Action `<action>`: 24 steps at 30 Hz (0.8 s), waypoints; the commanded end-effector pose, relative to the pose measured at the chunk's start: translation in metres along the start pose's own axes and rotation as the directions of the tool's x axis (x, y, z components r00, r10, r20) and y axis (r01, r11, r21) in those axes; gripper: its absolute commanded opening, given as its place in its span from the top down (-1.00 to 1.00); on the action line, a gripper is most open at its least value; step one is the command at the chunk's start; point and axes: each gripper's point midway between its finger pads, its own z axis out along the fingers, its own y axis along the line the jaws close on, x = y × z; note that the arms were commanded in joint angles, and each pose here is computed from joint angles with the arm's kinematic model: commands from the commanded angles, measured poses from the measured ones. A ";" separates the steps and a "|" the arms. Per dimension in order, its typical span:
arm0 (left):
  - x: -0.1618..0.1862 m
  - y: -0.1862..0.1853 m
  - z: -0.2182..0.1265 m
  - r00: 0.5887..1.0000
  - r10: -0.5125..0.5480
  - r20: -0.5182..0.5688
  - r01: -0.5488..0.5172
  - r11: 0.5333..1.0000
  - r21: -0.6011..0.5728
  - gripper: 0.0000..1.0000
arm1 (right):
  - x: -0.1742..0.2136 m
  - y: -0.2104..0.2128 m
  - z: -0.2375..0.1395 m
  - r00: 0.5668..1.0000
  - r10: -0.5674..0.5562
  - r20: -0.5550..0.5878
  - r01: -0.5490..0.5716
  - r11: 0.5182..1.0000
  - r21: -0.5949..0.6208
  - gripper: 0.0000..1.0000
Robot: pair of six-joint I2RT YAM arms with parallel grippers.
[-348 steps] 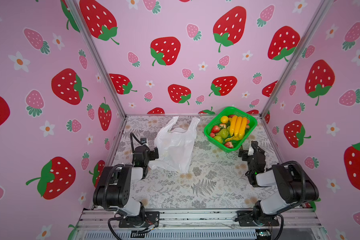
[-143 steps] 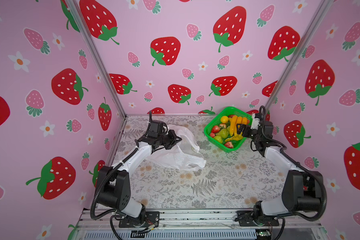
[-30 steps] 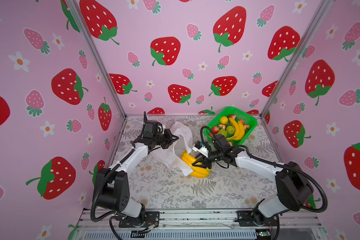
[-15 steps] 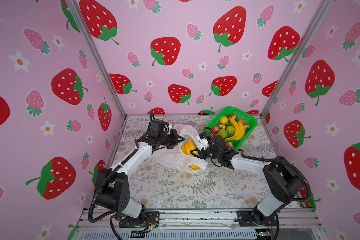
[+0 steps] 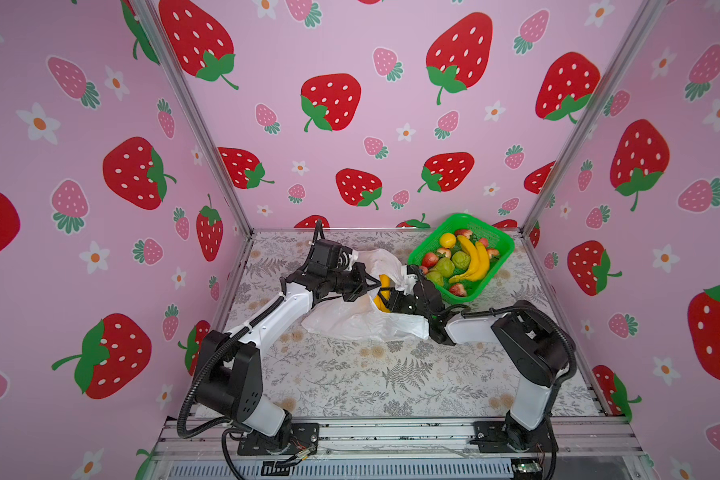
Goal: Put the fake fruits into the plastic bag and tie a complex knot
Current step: 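Lower the bananas into the bag's mouth and open the right gripper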
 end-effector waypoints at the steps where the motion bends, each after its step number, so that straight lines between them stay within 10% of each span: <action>1: 0.000 -0.011 0.002 1.000 0.004 -0.013 -0.003 0.999 0.045 0.97 | -0.021 0.013 0.013 0.986 0.119 0.117 -0.117 0.993 -0.029 0.36; 10: -0.005 -0.008 0.001 1.000 -0.015 -0.007 0.016 0.998 0.056 0.97 | 0.000 0.029 0.031 0.995 0.093 0.027 -0.088 0.985 -0.148 -0.01; 24: -0.036 0.021 -0.019 0.992 -0.081 0.098 0.081 0.997 0.010 0.95 | -0.014 0.019 -0.059 0.966 -0.255 -0.049 0.245 0.957 -0.153 -0.56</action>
